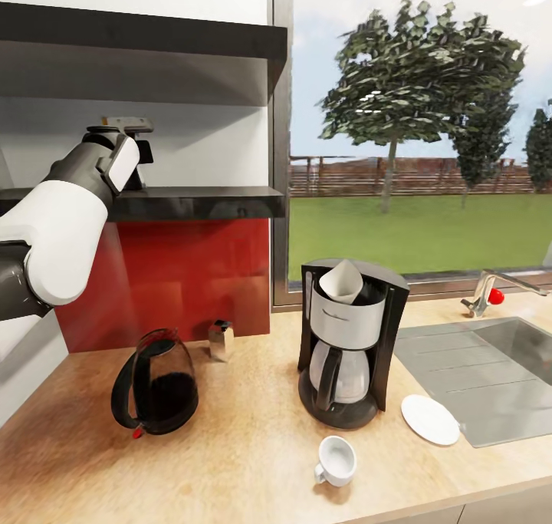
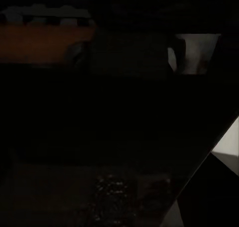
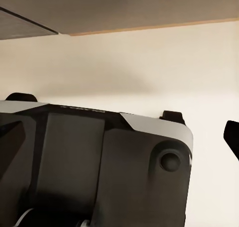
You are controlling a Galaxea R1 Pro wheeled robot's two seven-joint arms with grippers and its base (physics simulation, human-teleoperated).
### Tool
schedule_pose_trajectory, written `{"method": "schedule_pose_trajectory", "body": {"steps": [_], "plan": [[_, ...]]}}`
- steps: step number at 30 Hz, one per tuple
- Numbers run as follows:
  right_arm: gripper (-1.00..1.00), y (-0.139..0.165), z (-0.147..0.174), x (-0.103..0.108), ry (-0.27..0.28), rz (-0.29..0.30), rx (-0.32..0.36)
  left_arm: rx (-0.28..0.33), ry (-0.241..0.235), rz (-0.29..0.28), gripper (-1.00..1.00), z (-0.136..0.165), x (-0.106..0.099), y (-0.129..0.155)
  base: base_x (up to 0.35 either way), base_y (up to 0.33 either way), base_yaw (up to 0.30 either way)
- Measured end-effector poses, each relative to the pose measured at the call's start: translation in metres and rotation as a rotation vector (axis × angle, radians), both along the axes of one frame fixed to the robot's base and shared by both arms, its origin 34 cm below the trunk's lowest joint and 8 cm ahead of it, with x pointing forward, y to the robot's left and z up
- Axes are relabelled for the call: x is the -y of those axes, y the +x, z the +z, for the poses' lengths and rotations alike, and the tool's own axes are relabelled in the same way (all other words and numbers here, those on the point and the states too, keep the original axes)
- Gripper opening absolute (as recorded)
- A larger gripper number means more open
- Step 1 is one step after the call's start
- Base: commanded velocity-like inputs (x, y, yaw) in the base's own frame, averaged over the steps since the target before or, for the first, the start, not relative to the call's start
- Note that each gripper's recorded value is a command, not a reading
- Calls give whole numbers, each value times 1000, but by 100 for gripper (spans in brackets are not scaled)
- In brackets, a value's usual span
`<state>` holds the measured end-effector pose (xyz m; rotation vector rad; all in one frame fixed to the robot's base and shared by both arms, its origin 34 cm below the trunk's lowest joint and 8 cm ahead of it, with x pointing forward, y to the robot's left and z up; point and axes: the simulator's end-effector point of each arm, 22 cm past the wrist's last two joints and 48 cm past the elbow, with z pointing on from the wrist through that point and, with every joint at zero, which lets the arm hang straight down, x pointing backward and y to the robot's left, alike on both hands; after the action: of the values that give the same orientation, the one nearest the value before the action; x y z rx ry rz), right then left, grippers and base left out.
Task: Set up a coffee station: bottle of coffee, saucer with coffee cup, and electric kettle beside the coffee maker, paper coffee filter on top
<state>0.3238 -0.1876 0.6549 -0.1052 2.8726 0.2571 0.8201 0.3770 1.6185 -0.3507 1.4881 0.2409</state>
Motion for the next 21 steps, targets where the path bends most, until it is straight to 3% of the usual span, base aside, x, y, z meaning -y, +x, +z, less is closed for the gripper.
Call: {"method": "schedule_pose_trajectory", "body": {"steps": [12, 21], "plan": [[100, 5, 3, 0, 0, 0, 15, 16, 1, 0, -100, 11, 0, -10, -11, 0, 0], [100, 9, 5, 0, 1, 1, 25, 24, 1, -1, -100, 17, 1, -15, -263, -12, 0]]}}
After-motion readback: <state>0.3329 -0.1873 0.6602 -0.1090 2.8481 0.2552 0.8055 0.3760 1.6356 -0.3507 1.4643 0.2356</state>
